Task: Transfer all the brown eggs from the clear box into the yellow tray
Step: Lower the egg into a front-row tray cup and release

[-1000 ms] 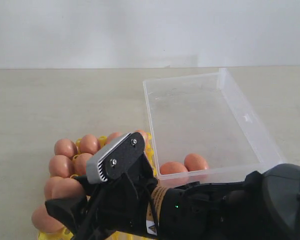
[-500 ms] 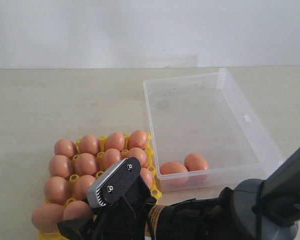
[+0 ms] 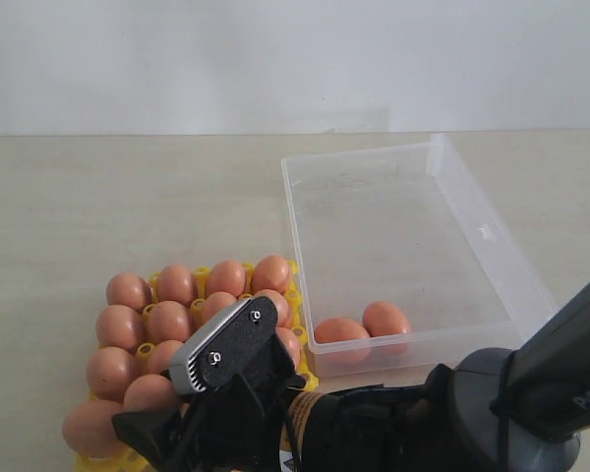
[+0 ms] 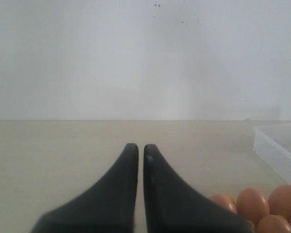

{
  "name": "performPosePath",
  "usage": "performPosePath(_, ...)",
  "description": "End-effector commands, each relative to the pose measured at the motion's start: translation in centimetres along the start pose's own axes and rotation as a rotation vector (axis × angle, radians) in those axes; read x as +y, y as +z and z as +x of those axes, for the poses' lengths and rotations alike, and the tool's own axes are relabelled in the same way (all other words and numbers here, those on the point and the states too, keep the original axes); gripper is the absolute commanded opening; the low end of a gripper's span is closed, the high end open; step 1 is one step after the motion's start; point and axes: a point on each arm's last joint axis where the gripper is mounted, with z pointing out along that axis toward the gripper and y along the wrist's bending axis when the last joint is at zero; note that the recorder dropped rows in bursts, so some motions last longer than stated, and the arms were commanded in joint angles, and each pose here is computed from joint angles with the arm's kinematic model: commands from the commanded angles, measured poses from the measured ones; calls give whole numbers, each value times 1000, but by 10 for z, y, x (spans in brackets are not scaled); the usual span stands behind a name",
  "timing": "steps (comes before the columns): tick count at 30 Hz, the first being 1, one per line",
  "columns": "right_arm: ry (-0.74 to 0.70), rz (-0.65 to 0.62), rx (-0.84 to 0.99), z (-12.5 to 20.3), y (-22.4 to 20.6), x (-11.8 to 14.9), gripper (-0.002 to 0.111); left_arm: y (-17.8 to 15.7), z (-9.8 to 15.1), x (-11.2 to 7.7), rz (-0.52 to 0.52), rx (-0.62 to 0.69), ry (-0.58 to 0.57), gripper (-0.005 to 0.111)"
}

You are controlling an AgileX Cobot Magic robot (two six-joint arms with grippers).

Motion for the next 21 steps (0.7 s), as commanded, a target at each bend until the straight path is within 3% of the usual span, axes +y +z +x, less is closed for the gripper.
performPosePath(1,-50,-49,4,0,0,4,22,0,1,0,-3,-5,3,4)
performPosePath(6,-49,-51,5,0,0,4,46,0,1,0,-3,1,3,4)
performPosePath(15,-40,-39,0,0,1,3,47,0,1,0,-3,1,3,4)
performPosePath(19,-40,-39,2,0,1,3,63,0,1,0,-3,1,3,4)
performPosePath(21,-40,-39,2,0,1,3,66,0,1,0,-3,1,3,4)
